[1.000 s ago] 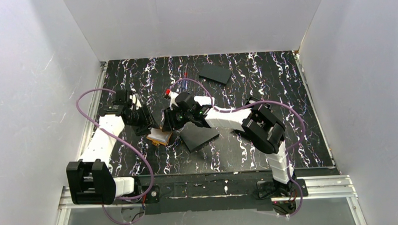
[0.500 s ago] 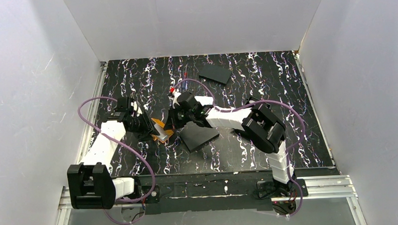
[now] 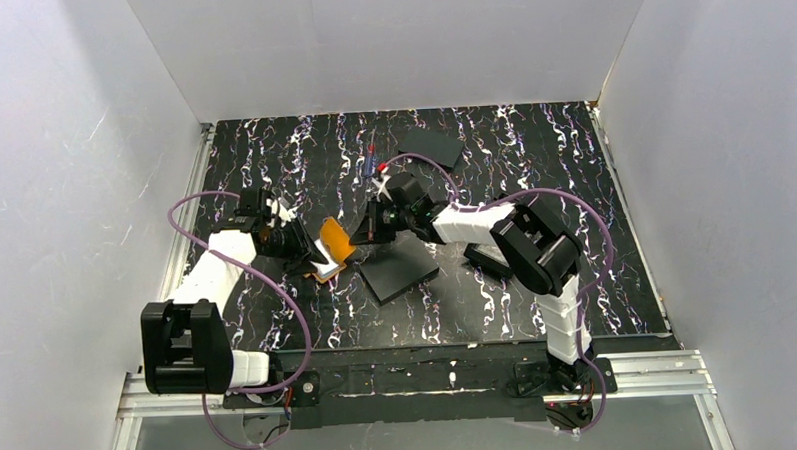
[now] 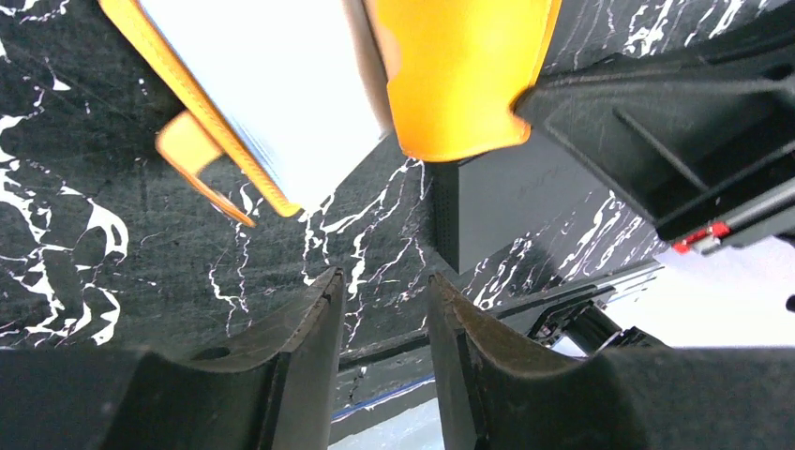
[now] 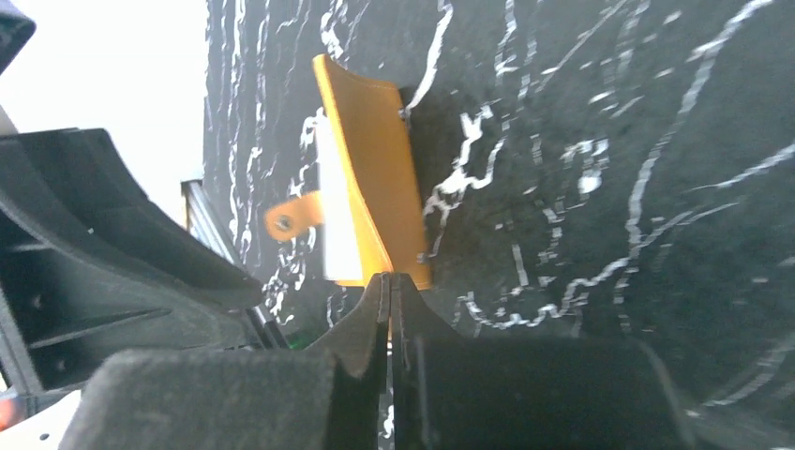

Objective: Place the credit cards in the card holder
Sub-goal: Open the card holder at the center of the board.

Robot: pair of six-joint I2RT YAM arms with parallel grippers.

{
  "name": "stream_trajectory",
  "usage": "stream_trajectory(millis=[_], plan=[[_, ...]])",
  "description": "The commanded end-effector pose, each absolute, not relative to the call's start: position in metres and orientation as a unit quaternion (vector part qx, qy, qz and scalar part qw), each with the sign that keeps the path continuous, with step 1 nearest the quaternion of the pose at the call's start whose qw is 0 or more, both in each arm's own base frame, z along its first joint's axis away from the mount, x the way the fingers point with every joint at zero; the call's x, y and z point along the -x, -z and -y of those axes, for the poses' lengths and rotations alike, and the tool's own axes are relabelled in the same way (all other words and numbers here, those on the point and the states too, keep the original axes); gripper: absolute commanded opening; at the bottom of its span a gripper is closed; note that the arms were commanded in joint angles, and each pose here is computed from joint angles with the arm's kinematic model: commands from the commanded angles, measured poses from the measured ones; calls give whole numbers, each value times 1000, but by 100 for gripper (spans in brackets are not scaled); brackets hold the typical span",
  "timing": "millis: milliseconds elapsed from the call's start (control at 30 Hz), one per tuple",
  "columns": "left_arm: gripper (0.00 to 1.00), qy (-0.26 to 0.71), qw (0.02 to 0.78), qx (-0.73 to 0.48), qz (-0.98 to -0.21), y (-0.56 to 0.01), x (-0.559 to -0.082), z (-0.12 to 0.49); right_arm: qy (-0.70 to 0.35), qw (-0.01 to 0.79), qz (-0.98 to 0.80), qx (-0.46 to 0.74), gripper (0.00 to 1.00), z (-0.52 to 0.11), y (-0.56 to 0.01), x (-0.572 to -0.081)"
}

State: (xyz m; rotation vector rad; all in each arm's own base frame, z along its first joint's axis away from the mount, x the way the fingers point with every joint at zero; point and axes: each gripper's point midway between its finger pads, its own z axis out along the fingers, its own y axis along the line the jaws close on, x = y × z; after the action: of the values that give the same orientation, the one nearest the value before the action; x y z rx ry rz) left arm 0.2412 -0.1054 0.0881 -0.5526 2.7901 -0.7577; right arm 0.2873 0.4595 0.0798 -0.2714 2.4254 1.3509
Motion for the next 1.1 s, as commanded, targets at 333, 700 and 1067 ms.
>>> stream_trajectory(millis=[333,700,1067], plan=[[41,281,139,167,-935,-107,-256,110,-386,195,-893,121,4,-428,-43,-314],[69,305,162,156,-925,-126,-267,116,-356,280,-865,217,1,-460,-107,-292],[80,254,264,176,-914,-165,-260,89,-242,334,-867,281,1,-473,-121,-273]])
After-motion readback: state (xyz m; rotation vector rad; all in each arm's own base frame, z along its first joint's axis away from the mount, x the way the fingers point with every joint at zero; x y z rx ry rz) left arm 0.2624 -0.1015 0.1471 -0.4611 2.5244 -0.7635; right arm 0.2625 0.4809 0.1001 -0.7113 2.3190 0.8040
